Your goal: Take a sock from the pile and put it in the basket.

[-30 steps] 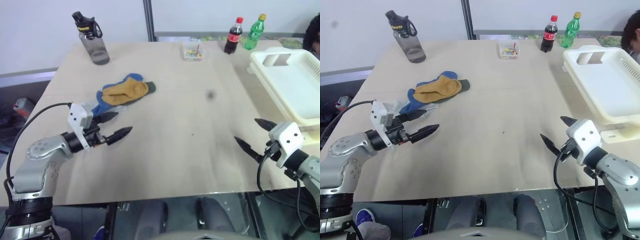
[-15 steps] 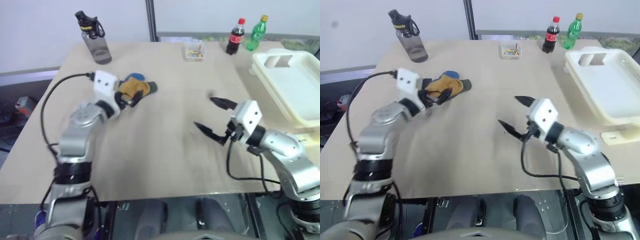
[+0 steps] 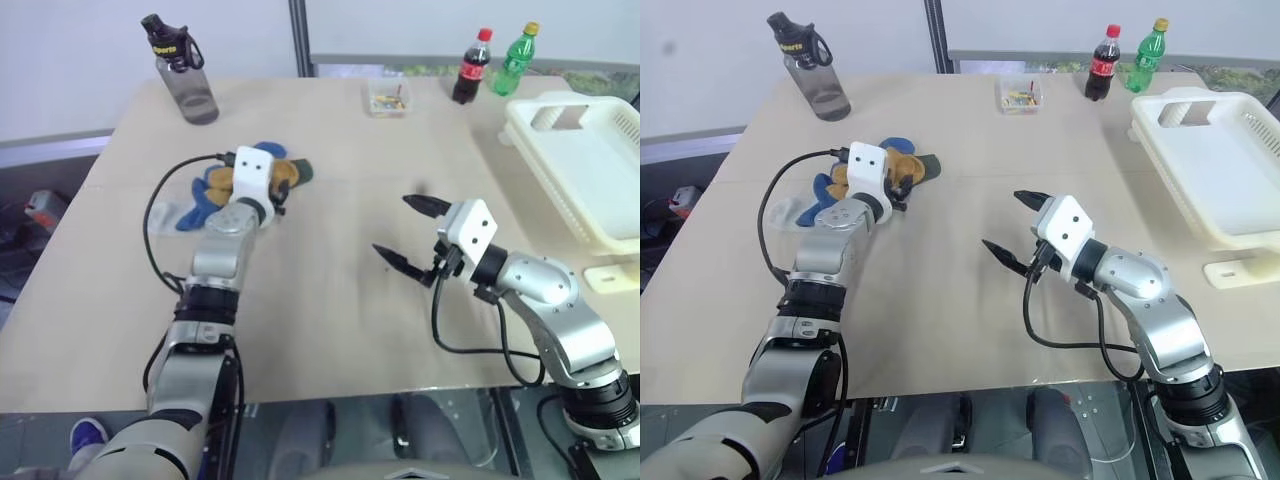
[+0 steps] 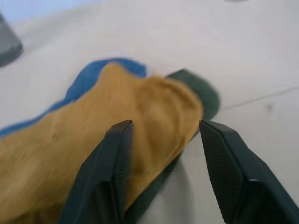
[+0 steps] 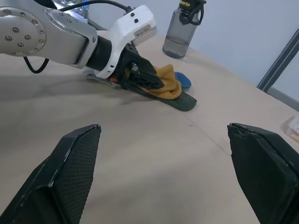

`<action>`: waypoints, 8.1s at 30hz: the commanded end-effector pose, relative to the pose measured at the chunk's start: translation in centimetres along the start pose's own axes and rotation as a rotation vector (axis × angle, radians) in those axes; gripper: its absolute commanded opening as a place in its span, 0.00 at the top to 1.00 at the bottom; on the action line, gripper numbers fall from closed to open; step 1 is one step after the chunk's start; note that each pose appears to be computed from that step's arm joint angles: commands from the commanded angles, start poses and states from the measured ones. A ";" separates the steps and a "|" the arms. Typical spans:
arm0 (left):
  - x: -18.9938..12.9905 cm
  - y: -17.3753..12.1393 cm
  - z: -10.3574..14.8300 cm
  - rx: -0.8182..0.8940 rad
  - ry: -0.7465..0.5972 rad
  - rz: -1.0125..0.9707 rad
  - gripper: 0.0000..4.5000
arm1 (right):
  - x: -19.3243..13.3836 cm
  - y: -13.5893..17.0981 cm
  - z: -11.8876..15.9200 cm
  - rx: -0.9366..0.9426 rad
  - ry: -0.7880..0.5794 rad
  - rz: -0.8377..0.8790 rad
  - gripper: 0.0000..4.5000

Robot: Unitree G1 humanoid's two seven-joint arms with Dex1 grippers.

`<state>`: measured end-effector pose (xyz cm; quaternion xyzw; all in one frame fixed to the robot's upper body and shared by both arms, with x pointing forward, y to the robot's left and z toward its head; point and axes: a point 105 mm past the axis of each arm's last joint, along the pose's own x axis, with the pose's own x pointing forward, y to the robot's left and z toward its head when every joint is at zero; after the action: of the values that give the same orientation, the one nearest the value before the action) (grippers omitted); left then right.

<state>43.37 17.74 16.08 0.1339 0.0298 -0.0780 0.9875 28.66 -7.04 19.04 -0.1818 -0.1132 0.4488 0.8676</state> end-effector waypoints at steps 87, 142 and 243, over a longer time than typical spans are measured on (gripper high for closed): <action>-3.9 -0.9 2.5 -0.137 -0.032 -0.326 0.99 | -2.3 -0.9 0.5 -0.018 0.005 -0.126 0.00; -10.7 -12.4 -3.7 -0.275 0.327 -0.951 1.00 | -7.2 3.4 -9.2 0.190 0.554 -0.035 1.00; -11.4 -15.0 -4.1 -0.180 0.160 -1.049 0.85 | -11.9 1.4 -10.0 0.224 0.608 -0.231 0.84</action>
<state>29.32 5.73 7.98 0.0293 0.1931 -0.5571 0.8072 24.21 -18.15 8.22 -0.1868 0.1987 0.2837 0.9193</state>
